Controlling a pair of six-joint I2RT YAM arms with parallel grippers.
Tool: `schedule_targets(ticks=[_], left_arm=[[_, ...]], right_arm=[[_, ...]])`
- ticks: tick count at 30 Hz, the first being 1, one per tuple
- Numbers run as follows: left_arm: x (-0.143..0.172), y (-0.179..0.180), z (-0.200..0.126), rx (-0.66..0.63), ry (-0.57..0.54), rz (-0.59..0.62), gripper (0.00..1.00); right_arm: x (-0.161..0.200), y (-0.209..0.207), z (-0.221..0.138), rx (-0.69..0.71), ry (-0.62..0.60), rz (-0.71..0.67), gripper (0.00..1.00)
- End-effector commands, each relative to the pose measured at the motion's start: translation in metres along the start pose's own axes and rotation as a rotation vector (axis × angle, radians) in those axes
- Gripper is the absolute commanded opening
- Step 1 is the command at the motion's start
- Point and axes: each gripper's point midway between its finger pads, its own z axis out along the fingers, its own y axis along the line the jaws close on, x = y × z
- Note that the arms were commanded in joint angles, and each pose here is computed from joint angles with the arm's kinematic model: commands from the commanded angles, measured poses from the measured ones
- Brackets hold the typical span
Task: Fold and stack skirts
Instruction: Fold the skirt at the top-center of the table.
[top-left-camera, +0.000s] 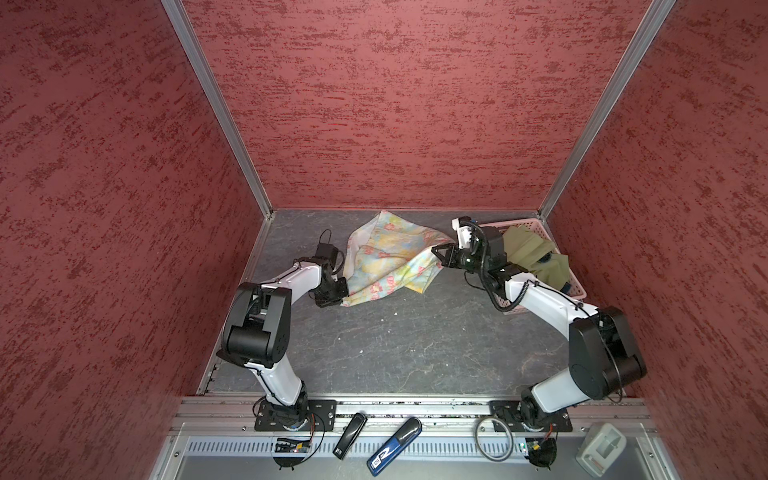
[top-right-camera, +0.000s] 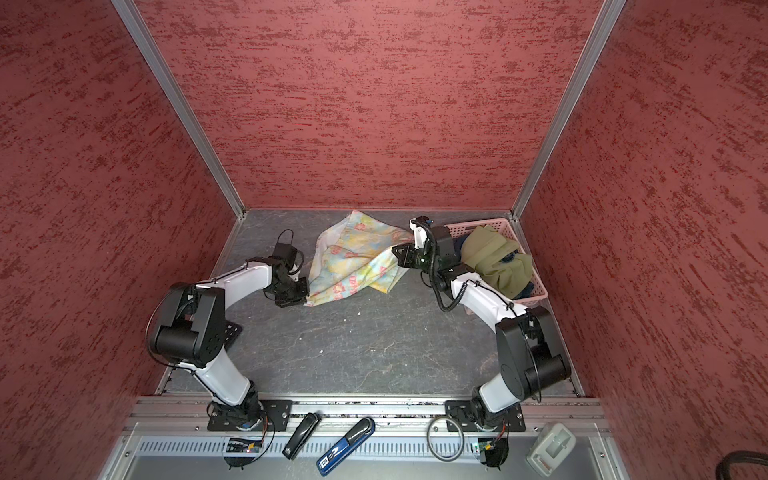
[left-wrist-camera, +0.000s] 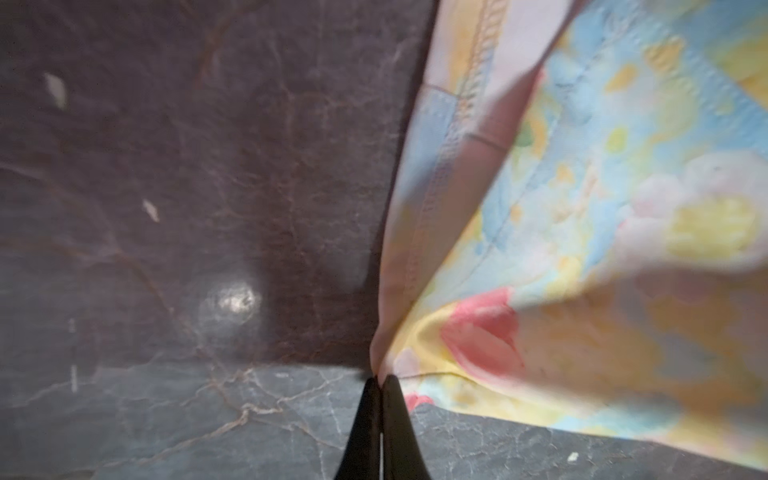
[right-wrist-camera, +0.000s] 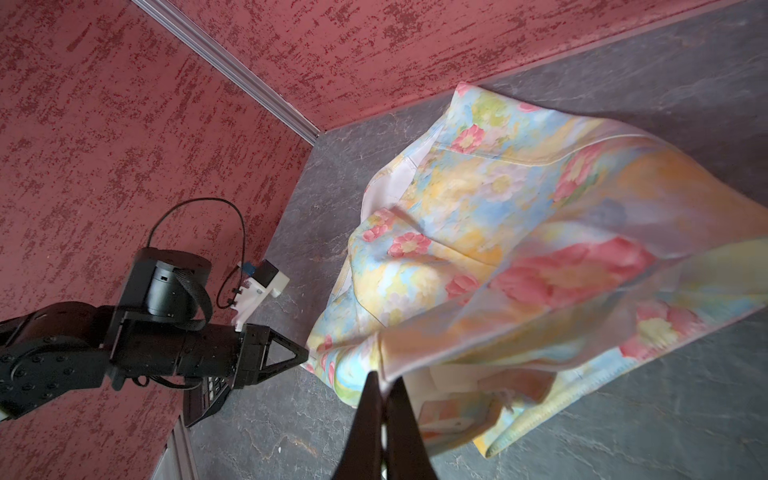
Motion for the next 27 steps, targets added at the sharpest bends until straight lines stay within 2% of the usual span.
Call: schedule_targets(ticks=[1,9,14,17,21,25,27], left_arm=[[-0.038,-0.014,-0.053,0.026,-0.156,0.045,0.0],[-0.101,-0.036,-0.17,0.13,-0.434,0.052,0.0],[-0.127,-0.054,-0.226,0.188,-0.561,0.075,0.0],[-0.135,-0.06,-0.247,0.211,-0.605,0.083,0.0],[-0.133,-0.056,-0.246,0.192,-0.603,0.092,0.0],[-0.121,-0.042,-0.212,0.156,-0.541,0.075,0.0],[-0.117,-0.033,-0.19,0.132,-0.503,0.061,0.0]], right_arm=[[-0.019,0.004,-0.006,0.001,-0.025,-0.016,0.0],[-0.046,-0.001,-0.019,0.039,-0.018,-0.039,0.0],[-0.062,0.009,-0.023,0.025,-0.008,-0.069,0.0],[-0.058,0.002,-0.018,0.025,0.024,-0.047,0.0],[-0.039,-0.009,-0.008,0.004,0.071,0.009,0.0],[-0.018,-0.021,-0.001,-0.005,0.097,0.066,0.07],[-0.008,-0.029,0.004,-0.003,0.117,0.089,0.07]])
